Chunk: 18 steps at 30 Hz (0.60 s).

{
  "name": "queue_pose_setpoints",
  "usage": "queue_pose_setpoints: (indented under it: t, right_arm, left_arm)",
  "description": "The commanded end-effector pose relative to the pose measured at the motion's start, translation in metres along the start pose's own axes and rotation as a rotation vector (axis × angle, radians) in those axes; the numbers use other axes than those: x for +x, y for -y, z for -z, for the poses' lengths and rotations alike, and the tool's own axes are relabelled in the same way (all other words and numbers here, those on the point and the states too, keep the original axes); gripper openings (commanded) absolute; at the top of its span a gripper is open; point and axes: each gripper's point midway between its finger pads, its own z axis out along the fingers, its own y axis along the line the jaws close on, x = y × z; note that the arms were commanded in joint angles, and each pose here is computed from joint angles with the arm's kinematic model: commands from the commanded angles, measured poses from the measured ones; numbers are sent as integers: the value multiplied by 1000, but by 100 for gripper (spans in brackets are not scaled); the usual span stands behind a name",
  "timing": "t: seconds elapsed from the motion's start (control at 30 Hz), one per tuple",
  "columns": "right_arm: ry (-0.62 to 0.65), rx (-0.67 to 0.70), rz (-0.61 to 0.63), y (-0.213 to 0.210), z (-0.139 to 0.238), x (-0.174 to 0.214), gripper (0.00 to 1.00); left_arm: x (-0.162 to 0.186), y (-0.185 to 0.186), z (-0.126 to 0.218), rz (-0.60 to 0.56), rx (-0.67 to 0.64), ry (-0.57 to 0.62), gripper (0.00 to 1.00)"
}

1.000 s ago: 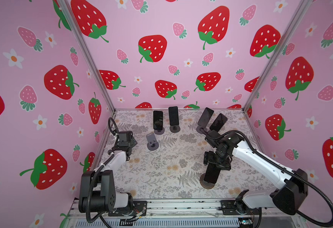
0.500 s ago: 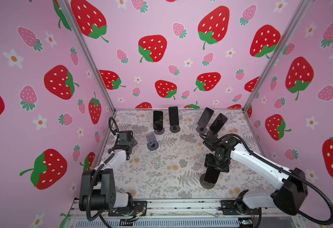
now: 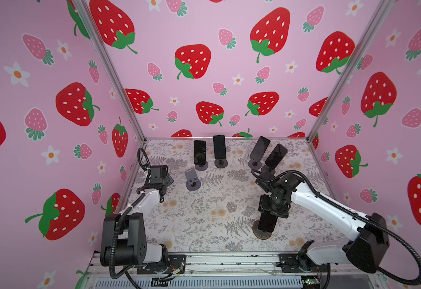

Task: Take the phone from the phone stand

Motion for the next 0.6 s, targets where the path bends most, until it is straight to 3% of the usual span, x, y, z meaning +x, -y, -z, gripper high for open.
queue_pose_setpoints:
  t: [0.0,0.57]
  right_arm:
    - [69,5,-4,5,13,-7,67]
    - [304,-37,109,-4,90,-46,67]
  left_arm:
    - [-11,3,1,22,-4,13,99]
    - [-10,4,0,26,-1,4,99]
